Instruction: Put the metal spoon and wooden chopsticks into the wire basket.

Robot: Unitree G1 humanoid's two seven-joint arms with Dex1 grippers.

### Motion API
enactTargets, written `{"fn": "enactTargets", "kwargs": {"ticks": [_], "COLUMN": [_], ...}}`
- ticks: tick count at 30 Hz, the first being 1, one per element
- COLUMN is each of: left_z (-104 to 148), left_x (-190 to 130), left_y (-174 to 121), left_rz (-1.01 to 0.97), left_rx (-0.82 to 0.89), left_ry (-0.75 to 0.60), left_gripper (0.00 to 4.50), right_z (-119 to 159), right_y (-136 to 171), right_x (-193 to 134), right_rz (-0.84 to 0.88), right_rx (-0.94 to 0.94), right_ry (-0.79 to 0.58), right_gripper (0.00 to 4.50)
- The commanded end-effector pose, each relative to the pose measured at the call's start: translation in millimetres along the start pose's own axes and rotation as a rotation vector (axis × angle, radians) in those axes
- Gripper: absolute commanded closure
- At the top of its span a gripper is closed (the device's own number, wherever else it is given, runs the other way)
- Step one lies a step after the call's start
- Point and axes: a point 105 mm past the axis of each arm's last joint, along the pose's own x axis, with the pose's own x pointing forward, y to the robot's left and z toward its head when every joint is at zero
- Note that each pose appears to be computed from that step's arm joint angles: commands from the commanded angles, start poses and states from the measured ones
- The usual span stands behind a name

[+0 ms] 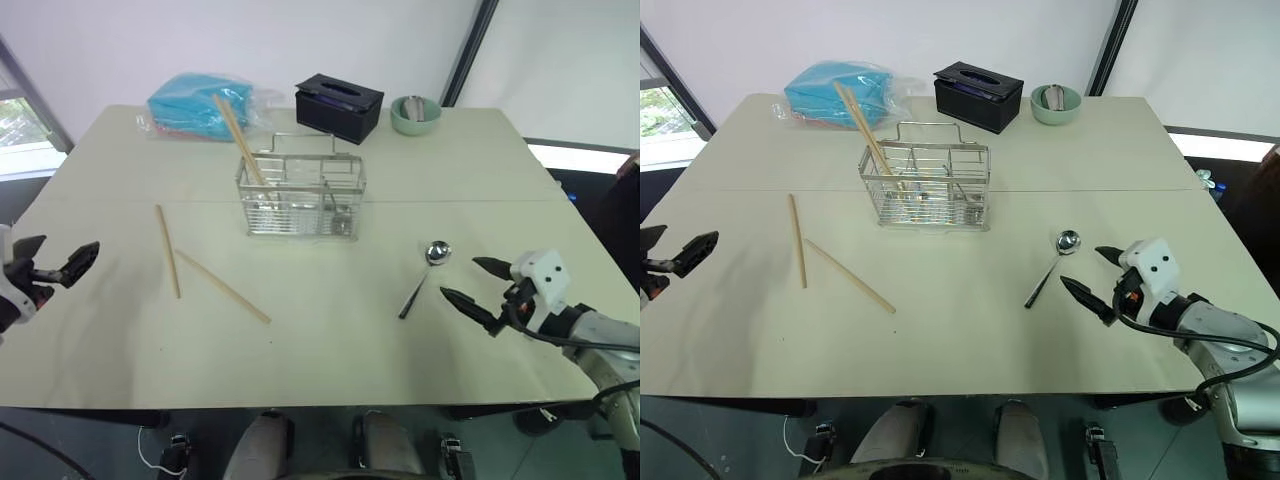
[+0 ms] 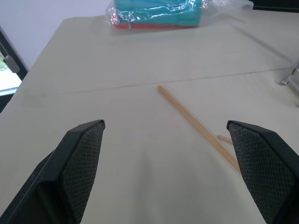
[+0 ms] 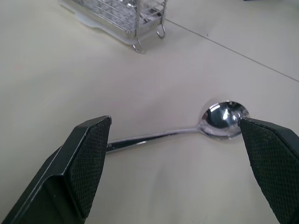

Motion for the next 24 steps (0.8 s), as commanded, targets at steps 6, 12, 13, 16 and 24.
{"fn": "enactTargets", "kwargs": {"ticks": [6, 12, 13, 16, 24], "left_z": [16, 20, 21, 25, 42], "left_x": [5, 7, 8, 8, 7], "left_y": [-1, -1, -1, -6, -63], "left_rz": [-0.015, -0.020, -0.023, -0.048, -0.307], "left_rx": [0.033, 0.039, 0.036, 0.024, 0.026], "left_ry": [-0.038, -0.056, -0.061, -0.076, -0.101], "left_gripper": [0.09, 0.09, 0.09, 0.09, 0.09], "right_z": [13, 12, 12, 11, 16], "right_y": [-4, -12, -13, -17, -37], "right_x": [-3, -4, -4, -6, -4], "right_rz": [-0.017, -0.019, -0.017, -0.009, 0.033], "right_rx": [-0.022, -0.034, -0.037, -0.050, -0.123], "right_ry": [-0.039, -0.036, -0.035, -0.033, -0.016], "right_gripper": [0.00, 0.00, 0.00, 0.00, 0.00]}}
